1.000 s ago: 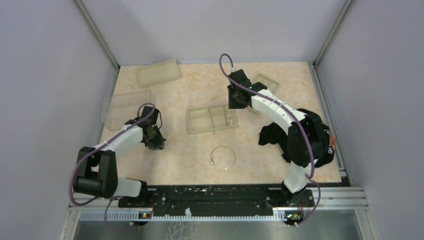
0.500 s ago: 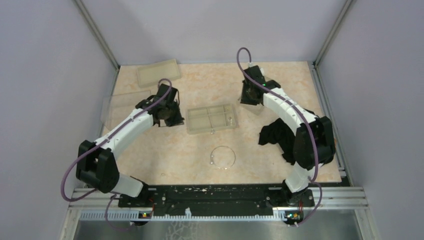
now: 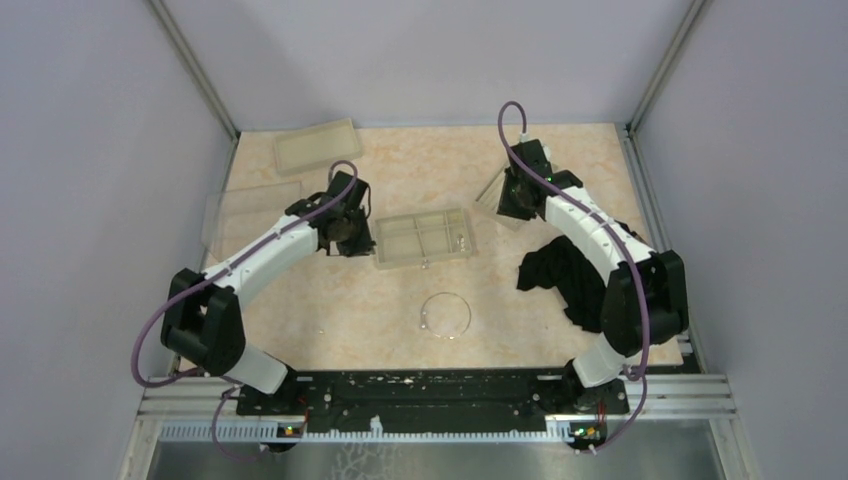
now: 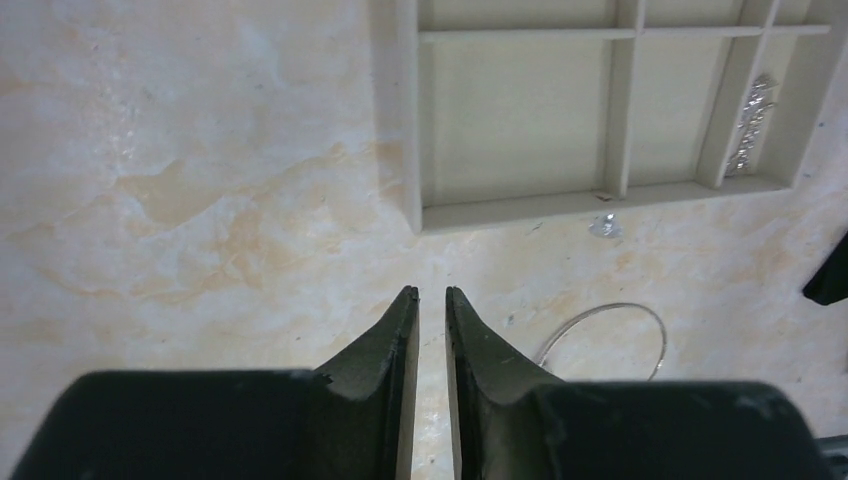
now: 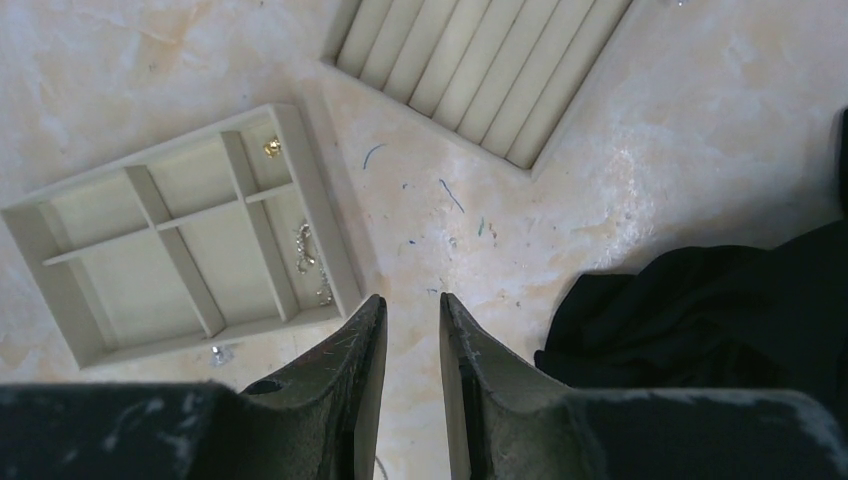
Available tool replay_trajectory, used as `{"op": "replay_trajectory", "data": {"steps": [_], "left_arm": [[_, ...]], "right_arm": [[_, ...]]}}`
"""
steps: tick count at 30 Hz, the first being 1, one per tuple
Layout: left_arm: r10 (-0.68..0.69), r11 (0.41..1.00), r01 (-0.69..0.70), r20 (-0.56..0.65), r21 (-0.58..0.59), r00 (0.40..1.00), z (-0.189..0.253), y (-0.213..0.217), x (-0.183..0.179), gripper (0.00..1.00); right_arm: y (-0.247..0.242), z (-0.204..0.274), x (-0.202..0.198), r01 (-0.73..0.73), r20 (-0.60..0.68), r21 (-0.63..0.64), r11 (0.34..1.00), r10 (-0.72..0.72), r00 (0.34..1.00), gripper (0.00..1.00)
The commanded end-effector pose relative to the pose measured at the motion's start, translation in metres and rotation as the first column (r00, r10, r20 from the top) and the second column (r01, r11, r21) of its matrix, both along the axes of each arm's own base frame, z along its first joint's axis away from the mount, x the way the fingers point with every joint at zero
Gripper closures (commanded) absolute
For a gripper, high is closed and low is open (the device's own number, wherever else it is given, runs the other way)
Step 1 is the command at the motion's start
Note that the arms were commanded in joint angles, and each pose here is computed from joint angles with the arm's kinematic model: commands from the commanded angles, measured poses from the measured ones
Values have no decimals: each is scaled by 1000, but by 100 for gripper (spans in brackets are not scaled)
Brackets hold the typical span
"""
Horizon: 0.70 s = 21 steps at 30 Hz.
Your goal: Organize the mixed jewelry
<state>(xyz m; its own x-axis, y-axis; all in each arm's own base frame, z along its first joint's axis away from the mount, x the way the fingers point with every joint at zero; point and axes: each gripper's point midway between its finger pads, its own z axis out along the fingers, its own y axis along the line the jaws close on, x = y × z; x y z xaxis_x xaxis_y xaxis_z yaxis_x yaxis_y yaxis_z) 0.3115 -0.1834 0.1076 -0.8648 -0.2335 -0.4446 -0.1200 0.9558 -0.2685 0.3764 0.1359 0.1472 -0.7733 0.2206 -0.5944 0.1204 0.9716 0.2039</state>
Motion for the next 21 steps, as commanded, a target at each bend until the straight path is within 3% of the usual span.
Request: {"op": "replay_trajectory", "data": {"steps": [1, 7, 16, 21], "left_arm": [[46, 996, -46, -8, 72, 999, -1, 29, -22, 77], [140, 984, -128, -95, 121, 986, -17, 60, -59, 74], [257, 953, -213, -203, 217, 945, -41, 98, -118, 53], [352, 929, -305, -250, 208, 902, -53, 102, -138, 49]], "right_arm": [[10, 10, 3, -27, 34, 46, 999, 25, 999, 74], [17, 6, 7, -56, 29, 51, 997, 55, 998, 74], [24, 0, 8, -83, 20, 64, 994, 82, 996, 73], [27, -1, 6, -96, 17, 70, 993, 95, 995, 73]]}}
